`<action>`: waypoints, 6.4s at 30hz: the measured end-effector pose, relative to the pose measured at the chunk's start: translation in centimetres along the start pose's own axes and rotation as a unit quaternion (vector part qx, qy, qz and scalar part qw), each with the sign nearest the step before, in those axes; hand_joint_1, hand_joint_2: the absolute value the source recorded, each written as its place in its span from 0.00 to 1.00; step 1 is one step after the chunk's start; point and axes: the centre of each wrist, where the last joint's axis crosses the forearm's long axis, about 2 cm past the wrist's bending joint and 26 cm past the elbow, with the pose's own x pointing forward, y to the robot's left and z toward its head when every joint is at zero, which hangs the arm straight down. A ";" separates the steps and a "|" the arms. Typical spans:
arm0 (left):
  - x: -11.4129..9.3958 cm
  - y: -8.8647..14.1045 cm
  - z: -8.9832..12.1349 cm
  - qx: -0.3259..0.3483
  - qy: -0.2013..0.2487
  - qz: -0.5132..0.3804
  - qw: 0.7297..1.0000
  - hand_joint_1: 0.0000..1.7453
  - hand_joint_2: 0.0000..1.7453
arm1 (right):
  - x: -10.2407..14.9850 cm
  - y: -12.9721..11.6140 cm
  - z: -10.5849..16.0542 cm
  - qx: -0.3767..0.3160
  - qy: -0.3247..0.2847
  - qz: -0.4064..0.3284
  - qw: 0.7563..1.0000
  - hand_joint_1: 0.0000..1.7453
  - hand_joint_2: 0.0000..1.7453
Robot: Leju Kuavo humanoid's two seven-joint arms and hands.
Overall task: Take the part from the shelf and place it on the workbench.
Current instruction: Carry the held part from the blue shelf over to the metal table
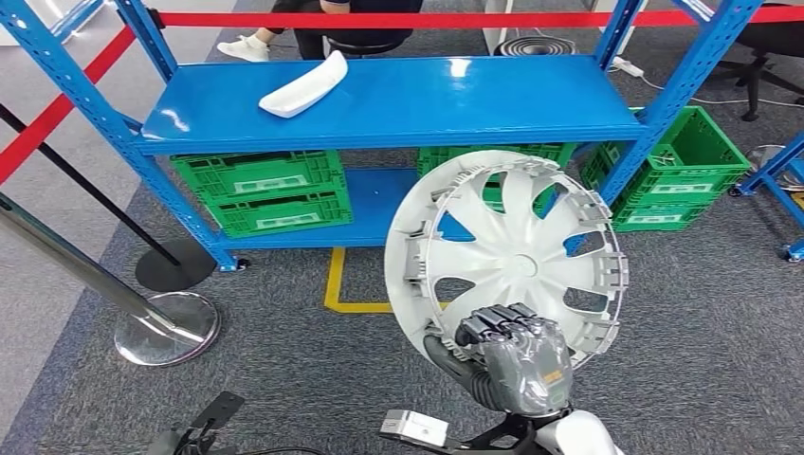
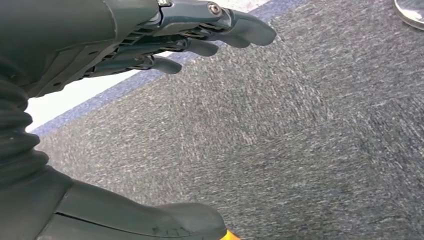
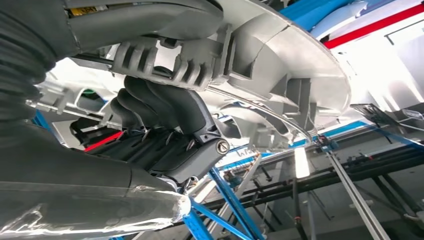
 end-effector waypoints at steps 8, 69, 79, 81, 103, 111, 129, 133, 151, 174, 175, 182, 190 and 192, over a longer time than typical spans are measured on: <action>0.0 0.0 0.0 0.003 0.000 -0.001 1.000 0.00 1.00 | -0.4 -0.6 0.6 -0.013 0.015 -0.002 1.000 1.00 1.00; -0.1 -0.3 0.2 0.004 0.003 0.003 1.000 0.00 1.00 | -2.6 -3.4 2.1 -0.049 0.051 0.006 0.997 1.00 1.00; -0.1 -0.3 0.2 0.005 0.003 0.006 1.000 0.00 1.00 | -3.0 -4.3 2.7 -0.057 0.057 0.009 0.997 1.00 1.00; -0.1 -0.3 0.2 0.005 0.003 0.006 1.000 0.00 1.00 | -3.1 -4.4 2.8 -0.060 0.060 0.011 0.996 1.00 1.00; -0.3 -0.5 0.3 0.005 0.006 0.010 1.000 0.00 1.00 | -3.9 -5.3 4.2 -0.064 0.083 -0.001 0.994 1.00 1.00; -0.2 -0.5 0.3 0.005 0.002 0.012 1.000 0.00 1.00 | -4.2 -5.9 4.4 -0.075 0.086 -0.006 0.993 1.00 1.00; -0.3 -0.5 0.3 0.005 0.000 0.015 1.000 0.00 1.00 | -4.6 -6.7 4.9 -0.093 0.090 -0.003 0.992 1.00 1.00; -0.4 -0.5 0.4 0.005 0.001 0.015 1.000 0.00 1.00 | -4.7 -6.9 5.1 -0.095 0.093 0.001 0.991 1.00 1.00; -0.4 -0.5 0.4 0.006 0.001 0.017 1.000 0.00 1.00 | -4.9 -7.6 5.0 -0.116 0.102 0.008 0.988 1.00 1.00; -0.3 -0.5 0.4 0.007 -0.001 0.021 1.000 0.00 1.00 | -5.1 -7.8 5.3 -0.121 0.110 0.005 0.987 1.00 1.00; -0.3 -0.5 0.4 0.007 -0.001 0.021 1.000 0.00 1.00 | -5.1 -7.8 5.3 -0.121 0.110 0.005 0.986 1.00 1.00; -0.4 -0.5 0.4 0.007 0.000 0.021 1.000 0.00 1.00 | -5.1 -7.8 5.3 -0.121 0.111 0.005 0.986 1.00 1.00; -0.2 -0.5 0.3 0.006 -0.007 0.024 1.000 0.00 1.00 | -5.3 -7.8 5.2 -0.124 0.113 0.005 0.986 1.00 1.00; -0.3 -0.5 0.4 0.004 -0.008 0.025 1.000 0.00 1.00 | -5.3 -7.8 5.1 -0.125 0.114 0.005 0.986 1.00 1.00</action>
